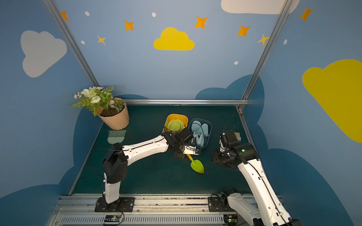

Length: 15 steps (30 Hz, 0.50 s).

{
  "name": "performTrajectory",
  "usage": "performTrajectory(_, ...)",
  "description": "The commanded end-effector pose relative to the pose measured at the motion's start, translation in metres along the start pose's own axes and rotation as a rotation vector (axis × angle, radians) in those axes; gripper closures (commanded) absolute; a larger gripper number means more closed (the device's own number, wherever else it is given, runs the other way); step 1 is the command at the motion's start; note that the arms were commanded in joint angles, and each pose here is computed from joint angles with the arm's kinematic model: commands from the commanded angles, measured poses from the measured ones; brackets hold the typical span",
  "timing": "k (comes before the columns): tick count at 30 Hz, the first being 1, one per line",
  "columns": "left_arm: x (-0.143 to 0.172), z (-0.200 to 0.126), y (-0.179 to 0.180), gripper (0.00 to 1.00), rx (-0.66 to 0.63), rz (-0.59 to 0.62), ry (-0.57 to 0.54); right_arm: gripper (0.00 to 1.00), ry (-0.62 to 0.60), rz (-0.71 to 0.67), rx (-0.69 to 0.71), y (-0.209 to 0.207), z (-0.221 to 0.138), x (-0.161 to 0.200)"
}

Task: Sort the small shovels by color and place them into the storage box
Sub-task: Pick up the shovel from the center of the board.

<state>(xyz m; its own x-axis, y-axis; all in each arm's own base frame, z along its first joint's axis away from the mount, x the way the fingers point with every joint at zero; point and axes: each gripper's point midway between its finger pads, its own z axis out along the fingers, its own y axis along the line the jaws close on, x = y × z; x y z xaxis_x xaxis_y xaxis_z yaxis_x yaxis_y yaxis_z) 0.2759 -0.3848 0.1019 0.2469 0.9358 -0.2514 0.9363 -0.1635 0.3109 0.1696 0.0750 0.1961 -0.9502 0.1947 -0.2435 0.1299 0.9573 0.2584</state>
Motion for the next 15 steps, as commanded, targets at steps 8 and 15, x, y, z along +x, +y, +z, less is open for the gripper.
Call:
performTrajectory(8, -0.009, 0.040, 0.002, 0.39, 0.049, 0.204, 0.025, 0.46, -0.020, 0.021, -0.015, -0.011, -0.010, 0.002)
performTrajectory(15, -0.005, 0.053, 0.004, 0.39, 0.081, 0.258, 0.070, 0.46, -0.017, 0.043, -0.034, -0.016, -0.009, 0.004)
